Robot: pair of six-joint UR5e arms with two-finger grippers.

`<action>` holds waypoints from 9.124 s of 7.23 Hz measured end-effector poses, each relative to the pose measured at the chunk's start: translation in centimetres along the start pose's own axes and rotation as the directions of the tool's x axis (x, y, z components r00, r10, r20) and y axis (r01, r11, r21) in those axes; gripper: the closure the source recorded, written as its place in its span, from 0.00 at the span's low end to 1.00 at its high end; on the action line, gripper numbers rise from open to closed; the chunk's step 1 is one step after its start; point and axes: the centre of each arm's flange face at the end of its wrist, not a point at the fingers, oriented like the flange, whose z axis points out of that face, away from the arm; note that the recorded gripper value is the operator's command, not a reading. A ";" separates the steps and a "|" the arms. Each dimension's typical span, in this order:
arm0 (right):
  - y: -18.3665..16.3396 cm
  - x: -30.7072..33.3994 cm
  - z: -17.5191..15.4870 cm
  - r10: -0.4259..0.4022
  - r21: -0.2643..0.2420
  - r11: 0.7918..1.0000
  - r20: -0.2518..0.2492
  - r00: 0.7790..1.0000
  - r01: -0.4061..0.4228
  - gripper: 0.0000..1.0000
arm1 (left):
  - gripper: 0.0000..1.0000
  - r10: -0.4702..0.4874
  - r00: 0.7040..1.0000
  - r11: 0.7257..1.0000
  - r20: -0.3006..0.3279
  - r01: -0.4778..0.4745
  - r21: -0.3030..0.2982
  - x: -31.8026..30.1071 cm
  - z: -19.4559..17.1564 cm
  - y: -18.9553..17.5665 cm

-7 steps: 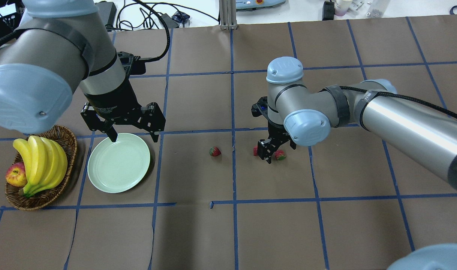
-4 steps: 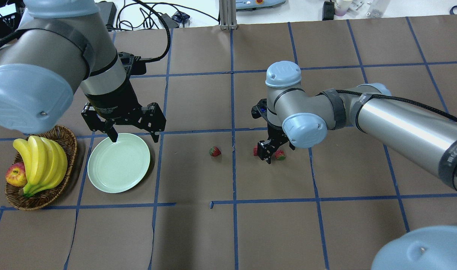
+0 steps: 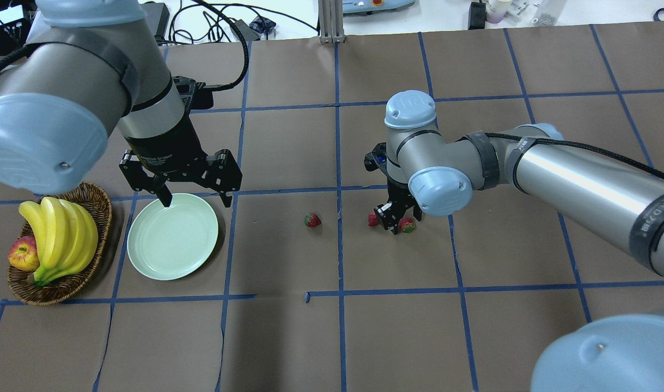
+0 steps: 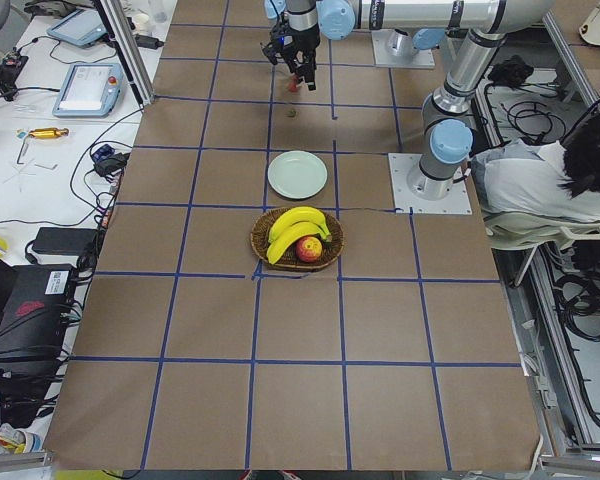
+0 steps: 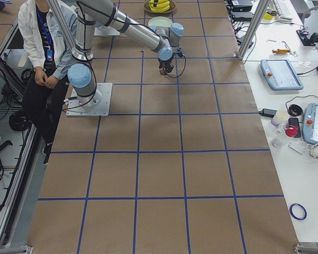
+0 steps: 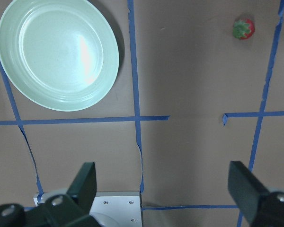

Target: Collect all strawberries into plate

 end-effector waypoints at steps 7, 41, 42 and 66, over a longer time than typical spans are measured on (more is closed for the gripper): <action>-1.9 0.0 -8.5 0.130 0.144 0.982 -0.037 0.991 -0.124 1.00 | 0.00 0.000 1.000 1.000 -0.006 0.000 -0.002 0.1 0.1 0.0; -1.5 -4.8 -1.0 0.386 0.033 0.921 0.052 0.921 -0.388 0.39 | 0.00 0.008 1.000 1.000 0.002 -0.008 -0.023 0.1 1.1 0.1; -1.6 -4.8 -1.0 0.382 0.040 0.922 0.049 0.923 -0.384 0.68 | 0.00 0.009 1.000 1.000 0.002 -0.009 -0.023 0.1 1.1 0.1; -3.5 -4.1 -0.9 0.366 0.071 0.927 0.043 0.930 -0.368 1.00 | 0.00 0.005 1.000 1.000 -0.001 -0.005 0.020 -0.3 0.1 -0.1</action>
